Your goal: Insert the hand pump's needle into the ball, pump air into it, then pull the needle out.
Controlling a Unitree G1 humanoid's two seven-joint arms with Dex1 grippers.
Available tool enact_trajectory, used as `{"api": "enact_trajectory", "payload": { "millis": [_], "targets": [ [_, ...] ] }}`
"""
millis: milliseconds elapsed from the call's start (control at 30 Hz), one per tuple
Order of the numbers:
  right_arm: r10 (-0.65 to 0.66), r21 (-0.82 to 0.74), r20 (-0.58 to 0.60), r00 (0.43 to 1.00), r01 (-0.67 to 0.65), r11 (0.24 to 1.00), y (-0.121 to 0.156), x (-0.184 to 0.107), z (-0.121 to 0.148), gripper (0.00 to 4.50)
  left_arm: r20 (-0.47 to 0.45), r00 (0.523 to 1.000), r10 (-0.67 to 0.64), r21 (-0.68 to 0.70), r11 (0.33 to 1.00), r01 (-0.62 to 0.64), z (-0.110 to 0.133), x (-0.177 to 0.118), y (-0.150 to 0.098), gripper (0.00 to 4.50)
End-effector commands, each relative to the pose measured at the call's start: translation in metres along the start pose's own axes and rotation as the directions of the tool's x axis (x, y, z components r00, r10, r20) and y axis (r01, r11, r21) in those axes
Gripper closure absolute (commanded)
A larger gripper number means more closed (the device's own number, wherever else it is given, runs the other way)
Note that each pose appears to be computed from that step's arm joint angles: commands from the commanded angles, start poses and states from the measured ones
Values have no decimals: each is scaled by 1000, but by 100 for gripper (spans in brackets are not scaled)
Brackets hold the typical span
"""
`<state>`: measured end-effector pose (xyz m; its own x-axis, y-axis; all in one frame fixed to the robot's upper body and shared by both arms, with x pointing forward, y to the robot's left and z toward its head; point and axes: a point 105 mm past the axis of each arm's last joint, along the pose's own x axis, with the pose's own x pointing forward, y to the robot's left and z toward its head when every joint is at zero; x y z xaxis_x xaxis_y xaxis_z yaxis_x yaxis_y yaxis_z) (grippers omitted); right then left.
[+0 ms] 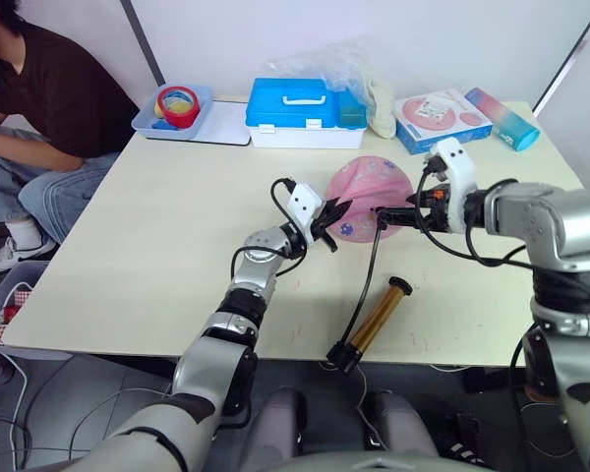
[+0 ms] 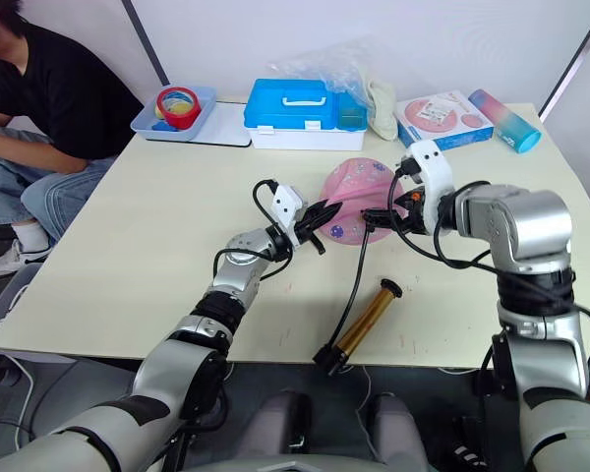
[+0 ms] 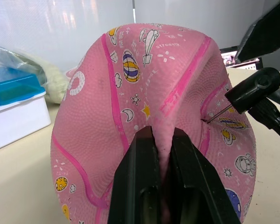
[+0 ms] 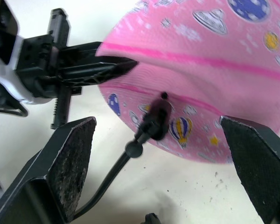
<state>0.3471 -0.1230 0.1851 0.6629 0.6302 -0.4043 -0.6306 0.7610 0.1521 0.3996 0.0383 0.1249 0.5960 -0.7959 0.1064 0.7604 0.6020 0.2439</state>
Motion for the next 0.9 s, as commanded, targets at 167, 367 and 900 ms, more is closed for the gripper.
{"api": "enact_trajectory", "payload": {
  "millis": [167, 367, 900],
  "targets": [
    [-80, 61, 123, 989, 72, 995, 12, -1, 0, 5, -50, 998, -36, -10, 999, 35, -13, 1, -9, 450],
    [-135, 123, 128, 983, 119, 985, 9, 8, -10, 5, -51, 998, -35, -11, 999, 35, -13, 1, -9, 450],
    [-149, 188, 161, 976, 118, 975, 7, 23, -8, 335, -54, 998, -39, -14, 999, 38, -15, 1, -12, 450]
  ]
}}
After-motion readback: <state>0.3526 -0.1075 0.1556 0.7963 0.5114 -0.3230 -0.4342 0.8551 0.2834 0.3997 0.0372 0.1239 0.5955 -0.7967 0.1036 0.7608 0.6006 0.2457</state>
